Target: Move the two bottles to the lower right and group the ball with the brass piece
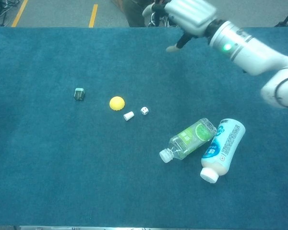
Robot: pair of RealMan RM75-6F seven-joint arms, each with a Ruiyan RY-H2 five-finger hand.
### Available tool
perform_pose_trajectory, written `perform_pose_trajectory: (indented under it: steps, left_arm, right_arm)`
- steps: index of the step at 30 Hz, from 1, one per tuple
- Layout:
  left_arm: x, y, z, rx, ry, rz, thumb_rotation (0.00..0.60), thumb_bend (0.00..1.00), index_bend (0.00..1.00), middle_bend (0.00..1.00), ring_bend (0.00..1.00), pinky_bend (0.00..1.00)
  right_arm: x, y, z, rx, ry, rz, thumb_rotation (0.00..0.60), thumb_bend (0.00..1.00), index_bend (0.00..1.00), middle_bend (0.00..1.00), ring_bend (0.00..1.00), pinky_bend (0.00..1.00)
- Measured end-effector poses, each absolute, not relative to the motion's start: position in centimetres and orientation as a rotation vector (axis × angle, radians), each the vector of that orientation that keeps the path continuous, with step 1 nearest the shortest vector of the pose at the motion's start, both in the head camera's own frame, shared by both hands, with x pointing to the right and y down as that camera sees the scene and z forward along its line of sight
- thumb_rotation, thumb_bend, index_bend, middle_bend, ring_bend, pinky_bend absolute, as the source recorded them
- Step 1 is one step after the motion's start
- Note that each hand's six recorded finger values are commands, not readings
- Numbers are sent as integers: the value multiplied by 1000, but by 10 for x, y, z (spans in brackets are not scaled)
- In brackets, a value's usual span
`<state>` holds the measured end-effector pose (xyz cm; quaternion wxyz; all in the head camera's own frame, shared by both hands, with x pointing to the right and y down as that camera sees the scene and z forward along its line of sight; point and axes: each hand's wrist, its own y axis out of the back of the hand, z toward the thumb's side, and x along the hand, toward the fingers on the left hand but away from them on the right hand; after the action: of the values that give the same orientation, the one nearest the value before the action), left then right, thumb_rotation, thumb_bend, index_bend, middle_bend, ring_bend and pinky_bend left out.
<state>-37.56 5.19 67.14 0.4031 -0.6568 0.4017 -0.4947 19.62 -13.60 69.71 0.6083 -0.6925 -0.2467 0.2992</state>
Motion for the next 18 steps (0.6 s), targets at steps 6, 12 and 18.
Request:
perform_pose_trajectory:
  steps: [6,12,18]
  left_arm:
    - [-341,25,700,-1732,931,-1216,600,50,392,97,88,199]
    - [-326,11,715,-1811,935,-1196,600,113,408,70,62,173]
    - [-314,-5,726,-1907,949,-1191,600,160,413,25,11,131]
  right_arm:
    - [222,-124,652,-1547,-621,701,600,0,231,429,317,399]
    - [257,-106,606,-1436,-649,768,600,0,231,429,318,399]
    - [290,-90,577,-1344,-684,855,600,0,242,429,317,399]
